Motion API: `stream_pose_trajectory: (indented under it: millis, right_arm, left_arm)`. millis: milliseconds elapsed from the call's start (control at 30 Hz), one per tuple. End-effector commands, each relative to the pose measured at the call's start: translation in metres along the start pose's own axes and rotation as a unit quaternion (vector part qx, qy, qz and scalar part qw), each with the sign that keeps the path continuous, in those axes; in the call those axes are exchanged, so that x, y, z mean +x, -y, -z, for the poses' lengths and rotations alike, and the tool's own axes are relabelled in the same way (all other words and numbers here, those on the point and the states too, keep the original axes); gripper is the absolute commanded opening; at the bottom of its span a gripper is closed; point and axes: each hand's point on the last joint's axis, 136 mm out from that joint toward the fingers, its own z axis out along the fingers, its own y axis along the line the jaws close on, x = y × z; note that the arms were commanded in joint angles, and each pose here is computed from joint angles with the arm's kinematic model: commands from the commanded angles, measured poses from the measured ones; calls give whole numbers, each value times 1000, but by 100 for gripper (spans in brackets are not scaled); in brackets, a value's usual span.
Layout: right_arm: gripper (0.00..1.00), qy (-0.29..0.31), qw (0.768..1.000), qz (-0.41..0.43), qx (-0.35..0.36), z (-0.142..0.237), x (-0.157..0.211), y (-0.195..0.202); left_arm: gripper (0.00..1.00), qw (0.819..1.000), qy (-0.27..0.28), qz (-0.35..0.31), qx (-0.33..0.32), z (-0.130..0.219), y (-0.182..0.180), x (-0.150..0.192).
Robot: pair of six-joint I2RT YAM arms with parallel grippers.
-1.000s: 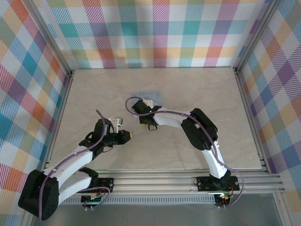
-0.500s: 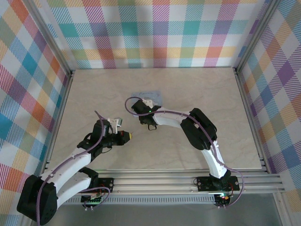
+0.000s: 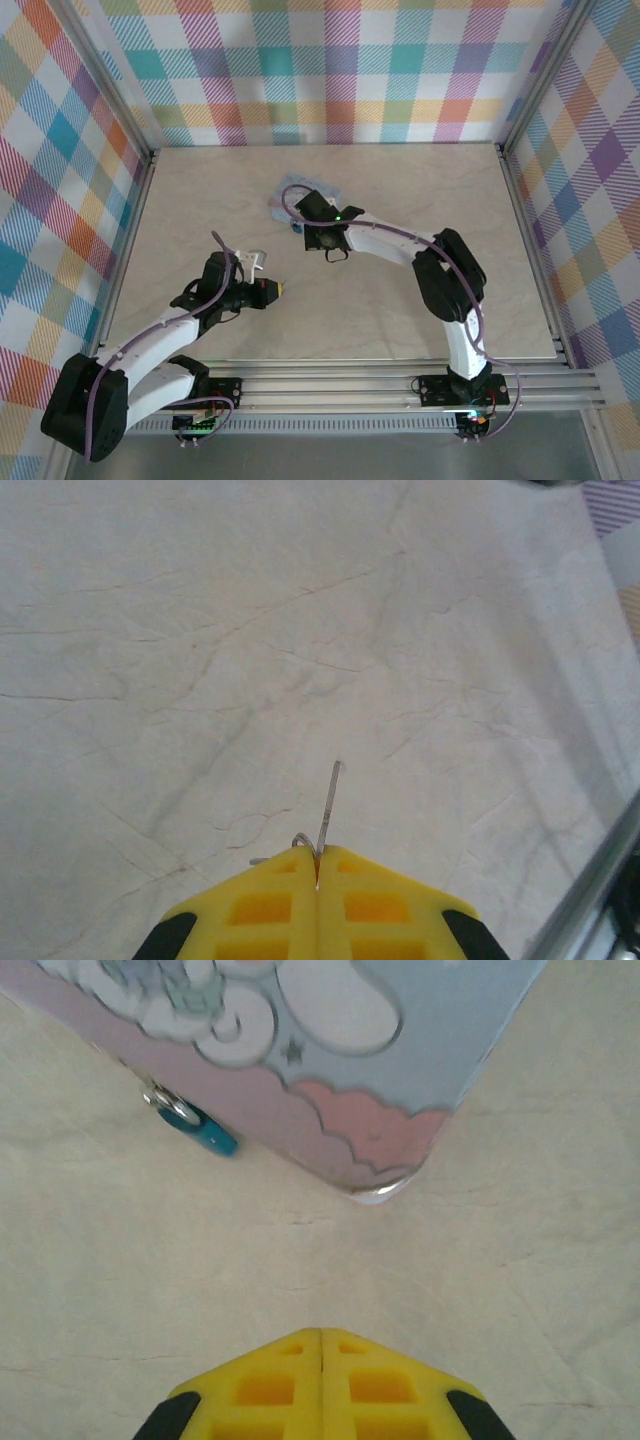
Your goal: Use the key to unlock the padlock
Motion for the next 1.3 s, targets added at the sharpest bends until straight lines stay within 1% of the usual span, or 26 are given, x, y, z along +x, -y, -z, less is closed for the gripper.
stream_pose_trajectory:
  millis: [0, 133, 200, 267, 400, 500, 567, 667, 767, 933, 1067, 1167, 1267]
  right_arm:
    - [13, 9, 1000, 22, 2, 21, -7, 1]
    - [39, 47, 997, 58, -8, 31, -37, -13]
    - [45, 64, 994, 85, -12, 29, -53, -23]
    - [47, 73, 991, 109, -8, 20, -69, -31]
    - [48, 62, 987, 144, -30, -12, -92, -46]
    - [48, 37, 986, 148, -60, -37, -98, -51]
    - [46, 17, 988, 139, -65, -50, -97, -45]
    - [43, -12, 989, 123, -76, -61, -84, -33]
    - [40, -39, 987, 117, -100, -64, -56, -21]
    - [36, -91, 982, 124, -108, -61, 16, 17]
    - [35, -135, 973, 151, -106, -52, 71, 47]
    - [33, -152, 968, 170, -103, -40, 93, 64]
    - [33, -136, 971, 172, -98, -23, 85, 75]
  left_arm:
    - [0, 999, 24, -30, -35, 3, -2, -27]
    - [0, 998, 16, -13, -63, 3, -10, -47]
    - [0, 998, 13, -5, -64, 1, -11, -54]
    - [0, 998, 11, 1, -63, -1, -13, -59]
    - [0, 998, 4, 6, -65, -2, -14, -65]
    - [0, 997, 4, 7, -73, 1, -16, -65]
    - [0, 997, 3, 11, -79, 3, -18, -63]
    - [0, 996, 3, 12, -84, 7, -20, -62]
    - [0, 996, 2, 14, -87, 8, -21, -60]
    - [0, 997, -4, 19, -78, 6, -19, -57]
    - [0, 998, -10, 17, -55, 2, -14, -52]
    - [0, 999, -14, 12, -37, 0, -9, -48]
    - [0, 1000, -18, 7, -24, -2, -6, -45]
